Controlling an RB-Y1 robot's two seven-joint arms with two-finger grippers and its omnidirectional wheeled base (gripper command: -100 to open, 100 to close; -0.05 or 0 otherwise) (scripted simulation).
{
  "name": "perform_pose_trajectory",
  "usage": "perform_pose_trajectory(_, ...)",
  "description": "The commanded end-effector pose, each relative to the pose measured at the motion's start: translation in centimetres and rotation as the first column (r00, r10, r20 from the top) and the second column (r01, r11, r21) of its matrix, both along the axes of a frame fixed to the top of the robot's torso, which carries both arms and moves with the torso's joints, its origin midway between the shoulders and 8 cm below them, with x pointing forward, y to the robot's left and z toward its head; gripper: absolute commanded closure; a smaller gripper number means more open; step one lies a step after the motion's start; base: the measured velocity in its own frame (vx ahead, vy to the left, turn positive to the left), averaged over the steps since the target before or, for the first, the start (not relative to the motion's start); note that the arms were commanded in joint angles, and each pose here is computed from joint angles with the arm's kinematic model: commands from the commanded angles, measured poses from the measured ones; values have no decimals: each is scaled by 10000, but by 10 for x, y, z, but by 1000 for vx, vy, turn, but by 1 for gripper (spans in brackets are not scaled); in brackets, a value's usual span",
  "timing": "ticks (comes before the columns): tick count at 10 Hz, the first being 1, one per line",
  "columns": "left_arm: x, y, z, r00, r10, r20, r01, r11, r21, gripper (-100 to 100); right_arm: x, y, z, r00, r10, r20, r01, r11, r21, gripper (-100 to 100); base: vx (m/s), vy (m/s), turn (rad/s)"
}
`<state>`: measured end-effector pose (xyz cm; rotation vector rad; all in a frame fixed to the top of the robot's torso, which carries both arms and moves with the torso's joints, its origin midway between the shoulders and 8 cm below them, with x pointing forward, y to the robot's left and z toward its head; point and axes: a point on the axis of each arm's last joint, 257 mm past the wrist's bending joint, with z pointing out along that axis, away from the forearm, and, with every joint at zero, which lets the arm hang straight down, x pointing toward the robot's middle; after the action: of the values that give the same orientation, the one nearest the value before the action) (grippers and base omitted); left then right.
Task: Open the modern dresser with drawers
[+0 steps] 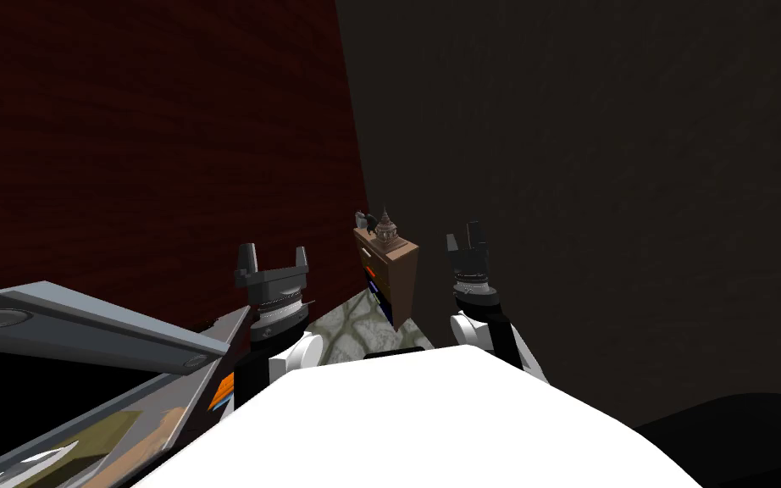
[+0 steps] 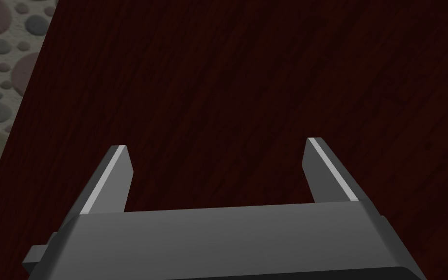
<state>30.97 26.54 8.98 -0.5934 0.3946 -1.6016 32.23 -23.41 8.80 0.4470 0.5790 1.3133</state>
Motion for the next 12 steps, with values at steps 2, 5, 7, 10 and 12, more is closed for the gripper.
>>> perform_pose_trajectory(2, 0, 0, 0, 10000, 0, 1, 0, 10000, 0, 0, 0, 0, 0, 10000, 0, 1, 0, 10000, 0, 0, 0, 0, 0)
perform_pose_trajectory(5, 0, 0, 0, 10000, 0, 3, 0, 10000, 0, 0, 0, 0, 0, 10000, 0, 3, 0, 10000, 0, 0, 0, 0, 0)
perform_pose_trajectory(7, 0, 0, 0, 10000, 0, 3, 0, 10000, 1, 0, 0, 0, 0, 10000, 0, 4, 0, 10000, 0, 0, 0, 0, 0)
perform_pose_trajectory(10, 3, -5, -1, 9998, -174, -107, 176, 9995, 251, -100, 0, 0, 0, 10000, 0, 4, 0, 10000, 0, 0, 4, 3, -10)
perform_pose_trajectory(12, 8, -14, -3, 9984, -458, -335, 478, 9970, 604, -100, 0, 0, 0, 10000, 0, -3, 0, 10000, 0, 0, 22, 20, -65)
